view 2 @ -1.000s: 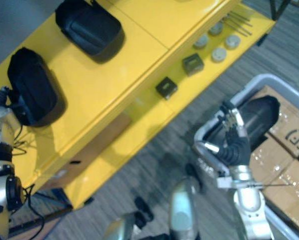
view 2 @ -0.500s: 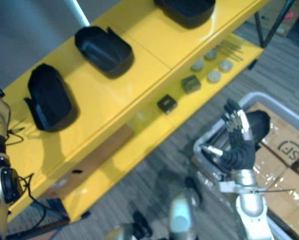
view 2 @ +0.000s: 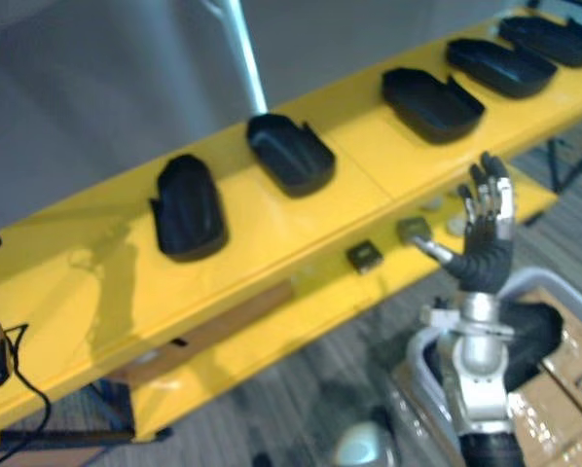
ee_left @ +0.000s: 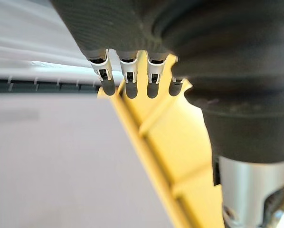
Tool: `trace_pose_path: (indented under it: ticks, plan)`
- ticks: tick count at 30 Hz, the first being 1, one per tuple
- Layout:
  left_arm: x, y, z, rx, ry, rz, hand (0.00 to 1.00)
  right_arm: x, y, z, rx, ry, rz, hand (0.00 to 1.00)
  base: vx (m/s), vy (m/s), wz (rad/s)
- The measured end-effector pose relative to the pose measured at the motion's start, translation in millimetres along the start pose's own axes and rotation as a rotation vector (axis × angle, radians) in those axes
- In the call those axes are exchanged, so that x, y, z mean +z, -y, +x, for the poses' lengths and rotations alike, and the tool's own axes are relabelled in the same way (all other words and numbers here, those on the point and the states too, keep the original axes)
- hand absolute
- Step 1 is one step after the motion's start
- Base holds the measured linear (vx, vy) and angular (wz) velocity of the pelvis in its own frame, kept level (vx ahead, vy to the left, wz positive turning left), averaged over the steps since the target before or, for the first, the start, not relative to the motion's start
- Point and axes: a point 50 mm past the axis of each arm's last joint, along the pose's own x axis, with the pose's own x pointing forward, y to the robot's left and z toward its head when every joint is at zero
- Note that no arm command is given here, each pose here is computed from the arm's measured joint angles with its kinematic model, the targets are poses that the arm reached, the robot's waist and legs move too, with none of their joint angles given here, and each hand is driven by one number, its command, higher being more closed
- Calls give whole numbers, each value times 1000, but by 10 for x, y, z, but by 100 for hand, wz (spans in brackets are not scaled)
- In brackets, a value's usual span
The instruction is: Walk over and take plastic housings, then place them on the shelf
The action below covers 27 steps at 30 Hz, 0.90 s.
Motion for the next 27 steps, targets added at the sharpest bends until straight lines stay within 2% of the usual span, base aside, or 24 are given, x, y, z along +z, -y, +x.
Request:
trace_pose_path:
  ticks: [2, 8, 12, 14, 17, 20, 27]
  plan:
    - [-275, -386, -155, 22, -36, 50, 0, -13, -33, 128, -20, 12, -18, 0, 51, -18, 58]
    - [-871, -1204, -618, 96, -228, 205, 0, -162, -125, 313, -51, -71, -26, 0, 12, -25, 49]
    - [-1101, -1542, -965, 141, -343, 272, 0, -177, -208, 396, -50, -78, -27, 0, -51, -8, 38]
    - [-1286, -1828, -1295, 190, -452, 326, 0, -176, -310, 446, -33, -87, 3, 0, -75, -14, 16]
    - [-1509, -2100, -1736, 237, -609, 397, 0, -234, -453, 495, 23, -122, 34, 0, -86, -26, 9]
    - [-1677, -2250, -2137, 216, -770, 448, 0, -294, -684, 523, 120, -168, 101, 0, -71, -40, 7]
    - [-1841, -2282, -3041, 50, -1092, 472, 0, -288, -1165, 602, 249, -200, 214, 0, -23, -21, 5]
